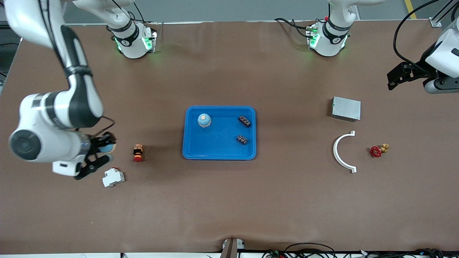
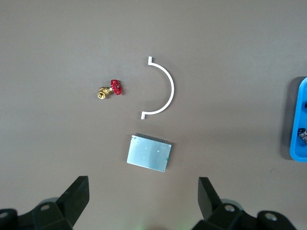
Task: Place electrolytic capacitor and blue bell in tray
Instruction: 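Carry the held bell over the tray with the right gripper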
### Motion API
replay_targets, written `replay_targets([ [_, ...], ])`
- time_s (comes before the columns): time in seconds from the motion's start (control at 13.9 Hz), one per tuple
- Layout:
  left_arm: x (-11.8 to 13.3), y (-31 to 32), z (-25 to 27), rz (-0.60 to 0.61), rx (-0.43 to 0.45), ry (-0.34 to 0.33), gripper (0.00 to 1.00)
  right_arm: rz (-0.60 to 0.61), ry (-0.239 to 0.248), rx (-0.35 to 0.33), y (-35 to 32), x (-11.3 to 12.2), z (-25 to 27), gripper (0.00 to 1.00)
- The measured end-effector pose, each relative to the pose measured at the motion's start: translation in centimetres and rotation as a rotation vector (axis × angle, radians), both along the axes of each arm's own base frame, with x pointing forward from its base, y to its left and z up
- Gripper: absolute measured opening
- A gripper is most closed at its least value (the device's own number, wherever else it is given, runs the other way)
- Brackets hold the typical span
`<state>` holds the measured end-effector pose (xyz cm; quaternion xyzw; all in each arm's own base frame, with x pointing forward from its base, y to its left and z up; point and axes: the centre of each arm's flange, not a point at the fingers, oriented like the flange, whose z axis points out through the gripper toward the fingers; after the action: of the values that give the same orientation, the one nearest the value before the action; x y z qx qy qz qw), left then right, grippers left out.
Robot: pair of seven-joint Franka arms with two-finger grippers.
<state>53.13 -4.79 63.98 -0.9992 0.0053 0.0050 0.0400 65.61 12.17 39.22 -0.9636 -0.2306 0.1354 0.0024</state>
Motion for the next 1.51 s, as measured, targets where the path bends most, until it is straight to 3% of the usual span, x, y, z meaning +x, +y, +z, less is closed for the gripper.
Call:
replay_targets([
  [0.14, 0.0, 0.0, 0.0, 0.000, 0.000, 0.000, 1.00, -0.121, -0.003, -0.024, 8.1, -2.1, -0.2, 0.64],
  [0.29, 0.0, 0.0, 0.0, 0.000, 0.000, 0.000, 1.00, -0.212, -0.006, 0.018, 14.2, -3.8, -1.0, 0.64],
  [0.5, 0.0, 0.0, 0.0, 0.000, 0.000, 0.000, 1.00, -0.290, -0.072, 0.050, 18.7, -4.2, -3.1, 0.64],
  [1.01, -0.1, -0.3, -0.1, -0.005, 0.001, 0.010, 1.00, -0.323, -0.133, 0.048, 24.3, -5.1, -9.9, 0.64],
  [1.51, -0.2, -0.5, -0.1, -0.010, 0.002, 0.014, 1.00, -0.284, -0.108, 0.000, 25.6, -6.2, -14.6, 0.64],
])
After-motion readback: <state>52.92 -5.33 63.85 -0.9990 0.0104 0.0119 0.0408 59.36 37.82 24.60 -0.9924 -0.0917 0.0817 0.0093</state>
